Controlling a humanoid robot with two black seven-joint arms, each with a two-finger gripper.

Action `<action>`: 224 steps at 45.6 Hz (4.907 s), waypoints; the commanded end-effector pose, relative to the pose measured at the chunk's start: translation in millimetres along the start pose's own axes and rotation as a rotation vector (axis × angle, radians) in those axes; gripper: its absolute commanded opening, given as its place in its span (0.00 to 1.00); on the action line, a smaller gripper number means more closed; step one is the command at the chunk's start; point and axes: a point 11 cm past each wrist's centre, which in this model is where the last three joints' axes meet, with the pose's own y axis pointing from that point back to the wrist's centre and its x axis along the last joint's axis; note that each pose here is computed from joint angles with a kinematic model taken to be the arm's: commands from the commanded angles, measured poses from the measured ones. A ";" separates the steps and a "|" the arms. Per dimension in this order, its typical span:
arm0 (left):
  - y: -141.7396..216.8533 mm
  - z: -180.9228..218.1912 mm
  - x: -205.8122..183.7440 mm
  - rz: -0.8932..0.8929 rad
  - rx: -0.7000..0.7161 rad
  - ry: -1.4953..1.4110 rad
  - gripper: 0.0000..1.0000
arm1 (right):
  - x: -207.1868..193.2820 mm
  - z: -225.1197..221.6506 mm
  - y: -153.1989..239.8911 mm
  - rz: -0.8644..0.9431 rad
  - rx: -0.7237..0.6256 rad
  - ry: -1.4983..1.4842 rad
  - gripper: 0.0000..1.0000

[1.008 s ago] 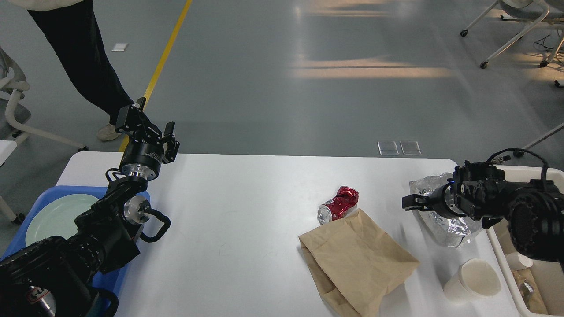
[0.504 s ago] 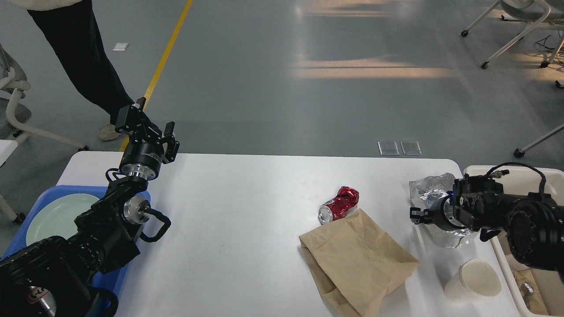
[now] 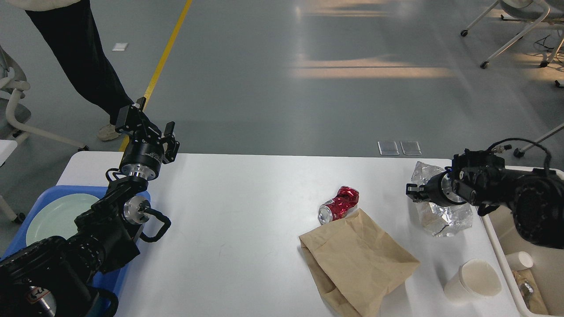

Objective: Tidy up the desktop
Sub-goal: 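Lift the foil bag and drop it into the white bin, then swing the right gripper back over the table toward the red can, then lower the right gripper onto the red can and close it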

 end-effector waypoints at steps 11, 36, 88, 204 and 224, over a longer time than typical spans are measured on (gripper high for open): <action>0.4 -0.4 0.4 0.001 0.001 0.000 0.97 | 113.7 -3.0 128.3 0.082 0.016 -0.051 0.00; -0.1 0.1 -0.1 0.000 0.000 0.000 0.97 | 96.7 202.5 218.2 0.250 -0.277 -0.283 0.00; -0.1 0.1 -0.1 0.000 0.000 0.000 0.97 | -56.2 272.2 78.3 0.351 -0.293 -0.484 0.83; -0.1 0.1 -0.1 0.000 0.000 0.000 0.97 | -13.6 -107.2 -7.6 -0.040 0.353 -0.135 1.00; -0.1 0.1 -0.1 0.000 0.000 0.000 0.97 | -29.9 -131.6 -40.3 0.106 0.405 -0.243 1.00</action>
